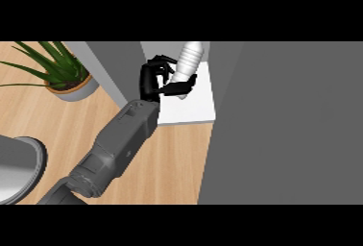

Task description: Pick up the bottled water, place it into the cabinet and close the cabinet

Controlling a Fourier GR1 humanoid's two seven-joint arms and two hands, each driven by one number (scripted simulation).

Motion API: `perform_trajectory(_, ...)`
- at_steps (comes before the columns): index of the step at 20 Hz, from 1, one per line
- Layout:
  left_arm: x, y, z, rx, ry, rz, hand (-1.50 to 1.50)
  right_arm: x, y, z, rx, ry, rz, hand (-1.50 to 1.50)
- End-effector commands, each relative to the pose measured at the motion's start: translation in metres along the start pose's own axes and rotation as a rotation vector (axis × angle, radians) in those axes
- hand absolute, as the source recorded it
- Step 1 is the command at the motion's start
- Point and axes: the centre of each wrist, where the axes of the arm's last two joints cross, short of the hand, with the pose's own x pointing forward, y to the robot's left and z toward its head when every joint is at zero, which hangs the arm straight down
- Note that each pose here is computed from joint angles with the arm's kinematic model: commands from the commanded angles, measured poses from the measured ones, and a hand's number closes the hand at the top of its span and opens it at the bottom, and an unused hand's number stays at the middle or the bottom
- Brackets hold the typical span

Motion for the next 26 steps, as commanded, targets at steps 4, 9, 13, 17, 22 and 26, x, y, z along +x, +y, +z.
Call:
perform_trajectory(4,0.008,0.0,-0.013,0.008,-0.025,-0.111,-1.5,0.018,-0.006,0.008,0.028,-0.029,-0.041,-1.5)
perform_trajectory(9,0.001,0.012,-0.016,0.007,-0.022,-0.046,-1.5,0.015,-0.003,0.003,0.013,-0.035,-0.035,-1.5)
perform_trajectory(13,0.006,0.015,-0.022,0.003,-0.051,-0.039,-1.5,0.02,-0.003,0.009,0.014,-0.028,-0.032,-1.5)
perform_trajectory(17,0.011,0.002,-0.018,0.016,-0.027,0.0,-1.5,0.019,0.0,0.006,0.022,-0.037,-0.035,-1.5)
perform_trajectory(22,0.018,-0.001,-0.023,-0.058,-0.078,-0.048,-1.5,0.008,-0.006,0.0,0.005,-0.01,-0.035,-1.5)
perform_trajectory(26,0.024,-0.003,-0.026,-0.088,-0.099,0.046,-1.5,0.021,-0.007,0.004,0.011,-0.039,-0.039,-1.5)
